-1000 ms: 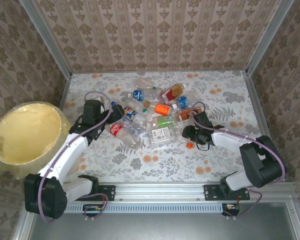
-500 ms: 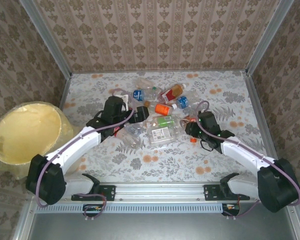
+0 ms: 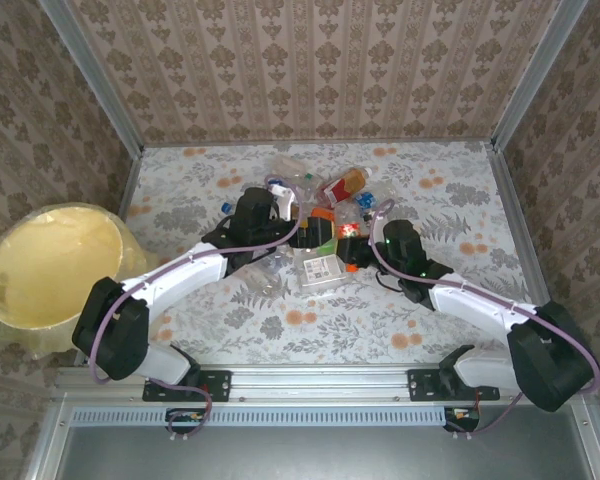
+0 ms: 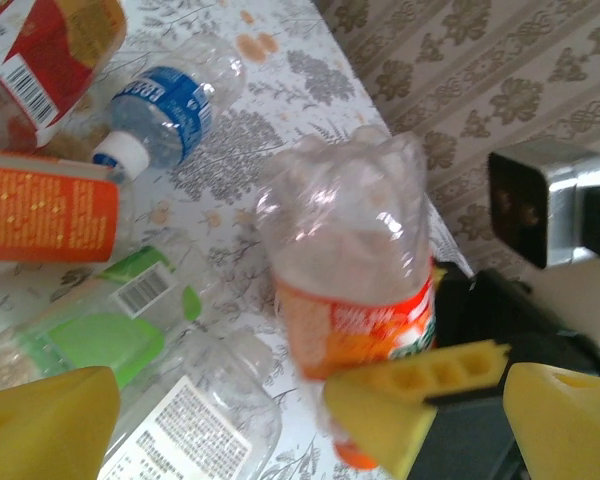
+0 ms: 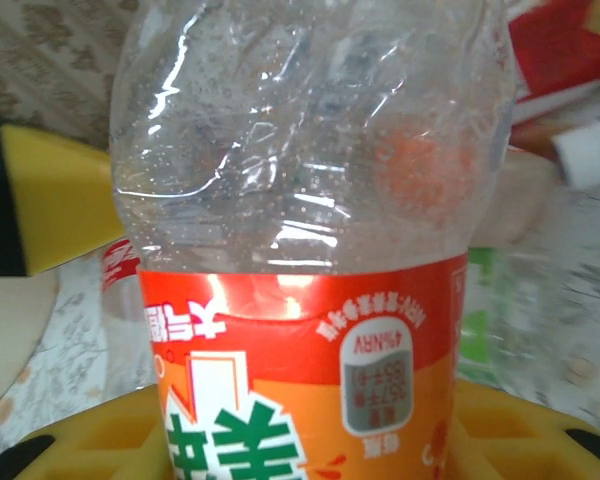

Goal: Put the plastic bottles in the bin

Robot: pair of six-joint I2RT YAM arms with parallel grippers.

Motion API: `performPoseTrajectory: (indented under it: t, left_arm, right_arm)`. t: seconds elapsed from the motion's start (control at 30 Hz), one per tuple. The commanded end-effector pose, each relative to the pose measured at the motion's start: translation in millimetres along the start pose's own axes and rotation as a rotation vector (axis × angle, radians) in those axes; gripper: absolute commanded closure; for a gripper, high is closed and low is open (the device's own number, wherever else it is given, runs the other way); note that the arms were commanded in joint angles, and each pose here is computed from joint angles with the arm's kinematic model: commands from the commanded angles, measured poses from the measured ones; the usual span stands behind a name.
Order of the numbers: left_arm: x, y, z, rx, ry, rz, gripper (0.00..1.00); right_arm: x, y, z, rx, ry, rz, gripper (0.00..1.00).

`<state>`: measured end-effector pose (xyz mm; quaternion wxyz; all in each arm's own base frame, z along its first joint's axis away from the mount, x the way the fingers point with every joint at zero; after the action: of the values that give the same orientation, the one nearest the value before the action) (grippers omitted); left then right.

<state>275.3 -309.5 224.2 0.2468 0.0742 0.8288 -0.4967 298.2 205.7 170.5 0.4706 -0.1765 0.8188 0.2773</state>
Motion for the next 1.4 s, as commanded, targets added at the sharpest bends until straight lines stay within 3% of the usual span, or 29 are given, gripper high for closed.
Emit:
performPoseTrajectory:
  t: [0.0, 0.33, 0.57, 0.67, 0.83, 1.0, 1.1, 1.37]
  left_arm:
    - [-10, -22, 1, 0.093, -0.014, 0.046, 0.00]
    - [-13, 2, 16, -0.029, 0.003, -0.044, 0.05]
    - [-17, 5, 22, 0.045, 0.001, -0.110, 0.36]
    - [-18, 8, 18, 0.038, -0.020, -0.113, 0.45]
    - [-22, 22, 5, -0.074, -0.076, -0.096, 0.49]
    - [-29, 36, -8, -0.148, -0.133, -0.101, 0.49]
    - [-32, 41, -12, -0.187, -0.147, -0.096, 0.49]
    - [-35, 49, -17, -0.245, -0.164, -0.089, 0.49]
  right_arm:
    - [-30, 28, 6, -0.136, -0.108, -0.091, 0.60]
    - [-43, 67, 14, -0.272, -0.171, -0.233, 0.60]
    - [-43, 73, 14, -0.280, -0.195, -0.267, 0.56]
    - [-38, 67, 13, -0.259, -0.156, -0.255, 0.46]
    - [-31, 43, 1, -0.187, -0.077, -0.178, 0.25]
    - [-26, 5, -29, -0.047, -0.044, -0.105, 0.13]
    - [-21, -35, -52, 0.166, 0.001, -0.023, 0.01]
    - [28, -150, -145, 0.785, 0.224, 0.266, 0.00]
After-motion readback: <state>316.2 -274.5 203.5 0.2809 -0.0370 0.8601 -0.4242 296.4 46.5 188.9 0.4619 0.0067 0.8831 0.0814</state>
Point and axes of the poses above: each hand's point on the last joint's axis, 136 mm out from that joint toward the fingers, its own z axis out along the fingers, its own y axis along the line the jaws close on, x = y × z, the point moved 3 cm from there along -z, back along the fingers, and after that the axes turned 14 degrees about -z, right-handed, at the moved point
